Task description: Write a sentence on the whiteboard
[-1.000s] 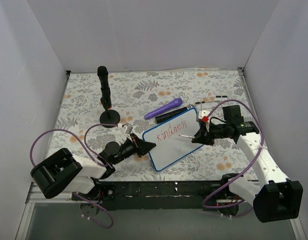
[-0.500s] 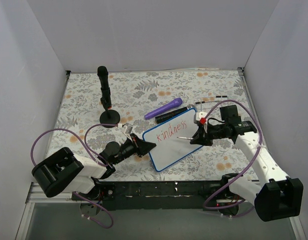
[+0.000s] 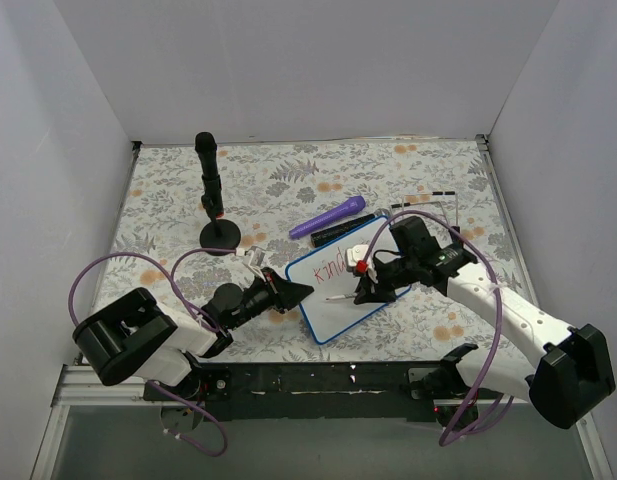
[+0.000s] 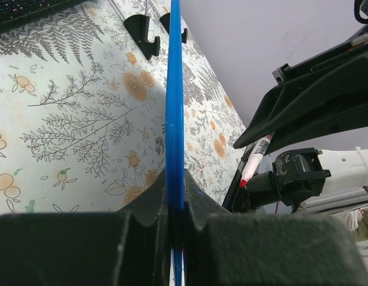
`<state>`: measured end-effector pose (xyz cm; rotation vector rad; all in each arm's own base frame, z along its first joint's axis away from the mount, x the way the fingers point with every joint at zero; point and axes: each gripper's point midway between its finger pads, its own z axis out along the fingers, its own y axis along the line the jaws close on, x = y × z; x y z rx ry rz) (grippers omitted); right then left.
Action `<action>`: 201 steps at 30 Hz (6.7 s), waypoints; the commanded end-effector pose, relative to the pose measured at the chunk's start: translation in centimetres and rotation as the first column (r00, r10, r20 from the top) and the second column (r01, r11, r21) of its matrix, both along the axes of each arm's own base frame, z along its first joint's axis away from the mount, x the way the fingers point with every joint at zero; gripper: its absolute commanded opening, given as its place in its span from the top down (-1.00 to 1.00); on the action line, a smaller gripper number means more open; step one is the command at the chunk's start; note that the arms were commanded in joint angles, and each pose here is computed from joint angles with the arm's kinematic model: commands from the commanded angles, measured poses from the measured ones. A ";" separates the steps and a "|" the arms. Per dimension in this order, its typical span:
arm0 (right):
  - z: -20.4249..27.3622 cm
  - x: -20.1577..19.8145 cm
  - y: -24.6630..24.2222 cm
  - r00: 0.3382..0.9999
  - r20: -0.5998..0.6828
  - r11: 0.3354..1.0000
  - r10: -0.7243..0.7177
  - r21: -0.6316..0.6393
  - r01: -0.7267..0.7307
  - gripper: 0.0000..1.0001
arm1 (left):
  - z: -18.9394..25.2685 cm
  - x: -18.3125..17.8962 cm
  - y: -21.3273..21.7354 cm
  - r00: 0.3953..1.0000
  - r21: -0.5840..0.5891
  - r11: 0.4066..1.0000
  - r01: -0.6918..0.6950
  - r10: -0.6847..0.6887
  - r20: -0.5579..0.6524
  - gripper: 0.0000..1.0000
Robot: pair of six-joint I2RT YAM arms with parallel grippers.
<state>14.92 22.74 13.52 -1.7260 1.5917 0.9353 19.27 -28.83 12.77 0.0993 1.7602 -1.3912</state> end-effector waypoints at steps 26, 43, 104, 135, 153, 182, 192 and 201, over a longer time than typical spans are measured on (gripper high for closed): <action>-3.4 2.7 1.6 0.987 0.071 0.982 -0.143 -0.115 0.151 0.97 | 2.4 1.6 0.0 0.996 -0.078 0.994 -0.074 0.077 0.042 1.00; -3.3 1.5 2.8 0.998 0.017 0.991 -0.064 -0.119 0.066 0.97 | 2.2 1.5 -0.6 0.998 -0.068 0.997 -0.043 0.047 0.053 1.00; -0.8 5.2 1.6 0.983 0.102 0.984 -0.155 -0.072 0.163 0.97 | 0.8 1.1 -0.4 0.997 0.007 1.000 -0.024 0.023 0.080 1.00; -4.6 2.9 -0.2 0.994 0.033 0.975 -0.106 -0.195 0.110 0.97 | 1.2 1.1 -0.4 0.996 0.002 1.000 -0.024 0.024 0.089 1.00; -4.2 2.2 0.4 0.997 0.025 0.979 -0.075 -0.187 0.078 0.97 | 0.9 1.1 -0.3 0.996 0.008 1.000 -0.027 0.027 0.087 1.00; -3.8 4.2 -0.6 0.986 0.041 0.967 -0.159 -0.196 0.164 0.97 | 1.2 0.9 -0.1 0.995 0.002 1.000 -0.029 0.029 0.094 1.00; -5.6 2.9 -1.8 0.993 0.004 0.957 -0.120 -0.265 0.117 0.97 | 1.2 1.0 -0.1 0.995 0.004 1.000 -0.029 0.029 0.095 1.00; -5.9 2.3 -2.2 0.994 -0.012 0.955 -0.108 -0.279 0.100 0.97 | 1.1 1.0 -0.2 0.995 0.006 1.000 -0.026 0.025 0.093 1.00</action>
